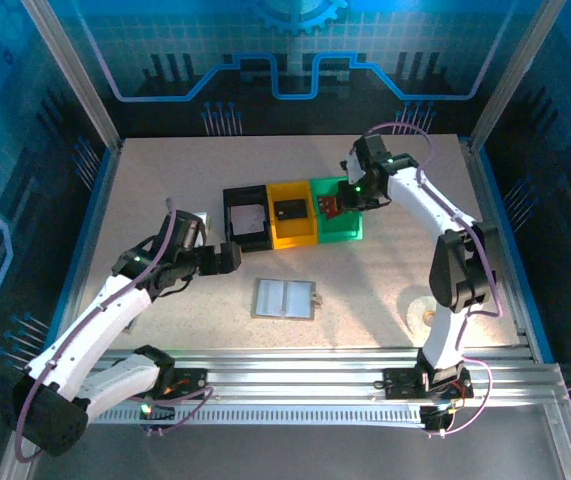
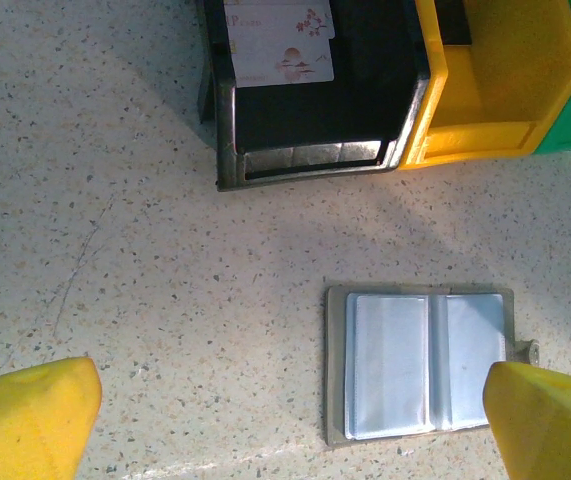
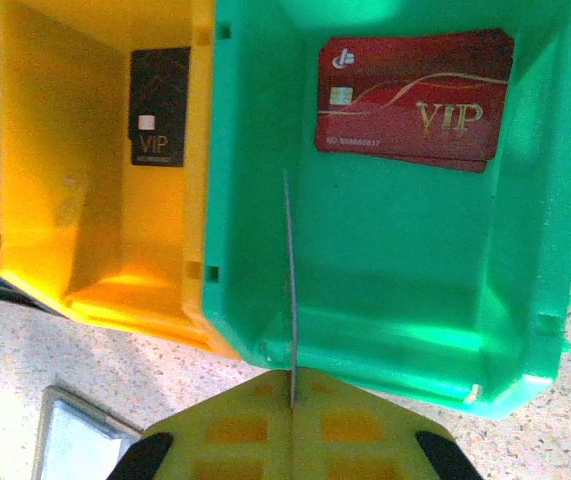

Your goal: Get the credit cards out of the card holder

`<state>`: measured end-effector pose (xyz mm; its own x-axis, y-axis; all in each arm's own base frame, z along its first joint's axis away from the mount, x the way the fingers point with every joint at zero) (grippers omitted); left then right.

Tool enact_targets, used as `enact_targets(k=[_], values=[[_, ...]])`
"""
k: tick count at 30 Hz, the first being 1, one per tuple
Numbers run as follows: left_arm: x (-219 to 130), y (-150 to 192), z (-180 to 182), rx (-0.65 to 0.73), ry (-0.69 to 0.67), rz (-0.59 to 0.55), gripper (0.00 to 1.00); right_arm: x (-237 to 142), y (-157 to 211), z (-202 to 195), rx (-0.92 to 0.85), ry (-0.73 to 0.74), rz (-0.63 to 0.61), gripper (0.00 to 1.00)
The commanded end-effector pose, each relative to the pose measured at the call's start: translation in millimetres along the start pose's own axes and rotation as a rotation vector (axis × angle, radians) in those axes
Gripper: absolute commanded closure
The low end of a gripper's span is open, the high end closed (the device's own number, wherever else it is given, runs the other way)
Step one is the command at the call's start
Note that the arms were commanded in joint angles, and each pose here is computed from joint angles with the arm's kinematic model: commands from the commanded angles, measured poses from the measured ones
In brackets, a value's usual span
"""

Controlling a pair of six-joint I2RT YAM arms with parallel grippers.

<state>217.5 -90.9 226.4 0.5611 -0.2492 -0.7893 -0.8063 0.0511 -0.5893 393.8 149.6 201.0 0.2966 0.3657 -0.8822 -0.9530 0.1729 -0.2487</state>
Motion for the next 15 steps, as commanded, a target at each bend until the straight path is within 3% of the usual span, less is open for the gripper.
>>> enact_targets(k=[1, 15], values=[[-4.3, -3.5, 2.3, 0.017, -0.020, -0.004, 0.01, 4.4, -12.6, -3.6, 0.000, -0.003, -0.009, 1.00], [-3.0, -4.7, 2.2, 0.023, -0.023, 0.002, 0.01, 41.6, -37.0, -3.3, 0.009, -0.016, 0.028, 1.00]])
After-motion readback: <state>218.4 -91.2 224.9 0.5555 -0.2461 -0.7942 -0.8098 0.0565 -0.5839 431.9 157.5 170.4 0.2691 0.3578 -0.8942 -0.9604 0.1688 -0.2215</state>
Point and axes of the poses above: each hand's point on the last joint's axis, 136 mm out from that joint toward the fingers, its own x axis out along the fingers, its own z axis along the line the jaws close on, y = z × x, the point moved 7 cm from there along -x, back along the fingers, and after that the axes turned 14 degrees about x, right-handed, at the moved point
